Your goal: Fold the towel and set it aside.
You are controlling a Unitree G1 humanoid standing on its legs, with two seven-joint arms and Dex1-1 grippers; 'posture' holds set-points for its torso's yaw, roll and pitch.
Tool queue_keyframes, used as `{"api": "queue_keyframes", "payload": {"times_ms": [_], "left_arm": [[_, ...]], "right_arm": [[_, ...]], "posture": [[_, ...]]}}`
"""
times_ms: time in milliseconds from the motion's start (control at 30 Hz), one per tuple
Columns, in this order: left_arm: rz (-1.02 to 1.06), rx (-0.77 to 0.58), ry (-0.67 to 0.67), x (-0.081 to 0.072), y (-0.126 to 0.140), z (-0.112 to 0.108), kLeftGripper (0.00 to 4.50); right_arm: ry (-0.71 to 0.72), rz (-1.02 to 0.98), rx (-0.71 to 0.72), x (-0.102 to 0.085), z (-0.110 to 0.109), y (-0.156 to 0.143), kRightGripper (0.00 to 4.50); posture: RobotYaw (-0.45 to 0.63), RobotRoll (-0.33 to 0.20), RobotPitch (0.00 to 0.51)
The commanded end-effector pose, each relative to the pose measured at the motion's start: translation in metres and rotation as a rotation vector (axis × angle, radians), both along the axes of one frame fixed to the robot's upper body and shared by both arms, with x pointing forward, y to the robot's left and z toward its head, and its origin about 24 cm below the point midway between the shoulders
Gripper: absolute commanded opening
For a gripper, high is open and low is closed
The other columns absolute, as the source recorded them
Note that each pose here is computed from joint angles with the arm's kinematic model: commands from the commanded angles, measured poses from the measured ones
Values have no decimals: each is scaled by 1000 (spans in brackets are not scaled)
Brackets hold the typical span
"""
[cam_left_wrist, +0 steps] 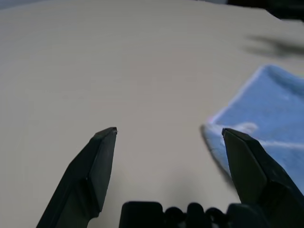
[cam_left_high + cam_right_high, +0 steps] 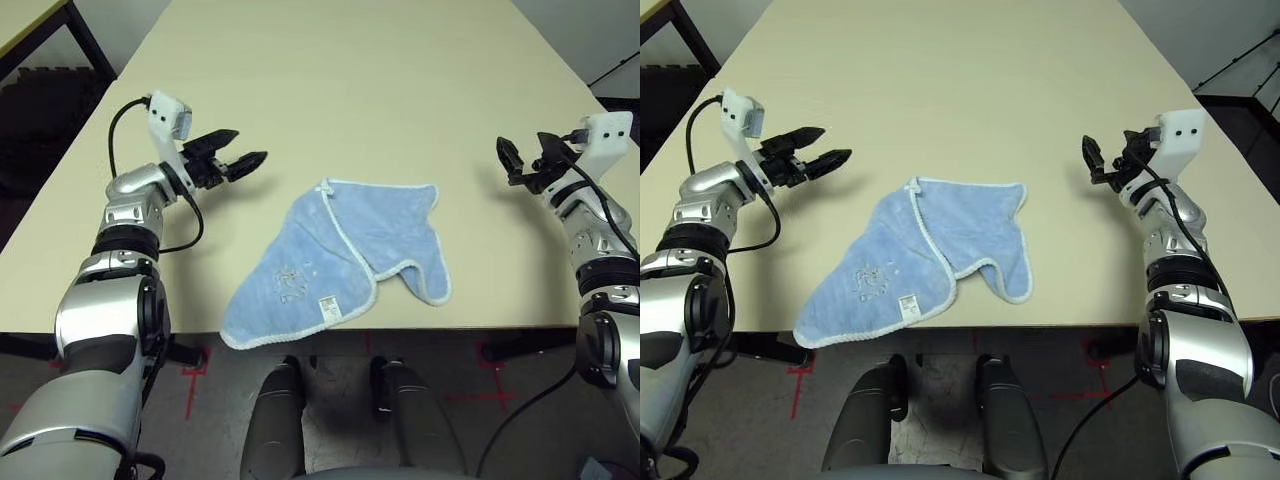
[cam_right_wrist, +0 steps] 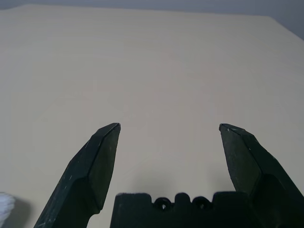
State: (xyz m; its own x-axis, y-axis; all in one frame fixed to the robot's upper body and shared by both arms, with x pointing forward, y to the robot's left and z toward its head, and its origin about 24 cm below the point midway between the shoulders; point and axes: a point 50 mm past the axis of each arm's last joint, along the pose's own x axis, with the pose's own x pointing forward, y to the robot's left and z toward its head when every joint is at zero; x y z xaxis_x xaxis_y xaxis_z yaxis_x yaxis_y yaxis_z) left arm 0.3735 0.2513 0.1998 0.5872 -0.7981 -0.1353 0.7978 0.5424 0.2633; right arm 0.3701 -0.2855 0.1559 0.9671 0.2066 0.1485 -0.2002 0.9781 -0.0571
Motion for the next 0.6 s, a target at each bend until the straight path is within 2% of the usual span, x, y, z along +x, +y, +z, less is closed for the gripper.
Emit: {"api": "queue_keyframes", "payload": {"times_ms": [33, 267, 433, 600], "left_arm": [[-118, 111, 37, -8, 4, 0, 4485], [-212, 147, 64, -16, 7, -2, 4485], [-258, 119, 45, -17, 2, -1, 4485], [-269, 36, 43, -15, -3, 6, 4485]], "right_arm": [[17, 49, -15, 1, 3, 4, 4500], [61, 114, -54, 6, 13, 11, 4500], [206, 228, -98, 6, 9, 14, 4500], [352, 396, -145, 7, 26, 24, 4500]], "posture": [[-11, 0, 169], [2, 0, 172], [1, 0, 175], [-5, 0, 175]]}}
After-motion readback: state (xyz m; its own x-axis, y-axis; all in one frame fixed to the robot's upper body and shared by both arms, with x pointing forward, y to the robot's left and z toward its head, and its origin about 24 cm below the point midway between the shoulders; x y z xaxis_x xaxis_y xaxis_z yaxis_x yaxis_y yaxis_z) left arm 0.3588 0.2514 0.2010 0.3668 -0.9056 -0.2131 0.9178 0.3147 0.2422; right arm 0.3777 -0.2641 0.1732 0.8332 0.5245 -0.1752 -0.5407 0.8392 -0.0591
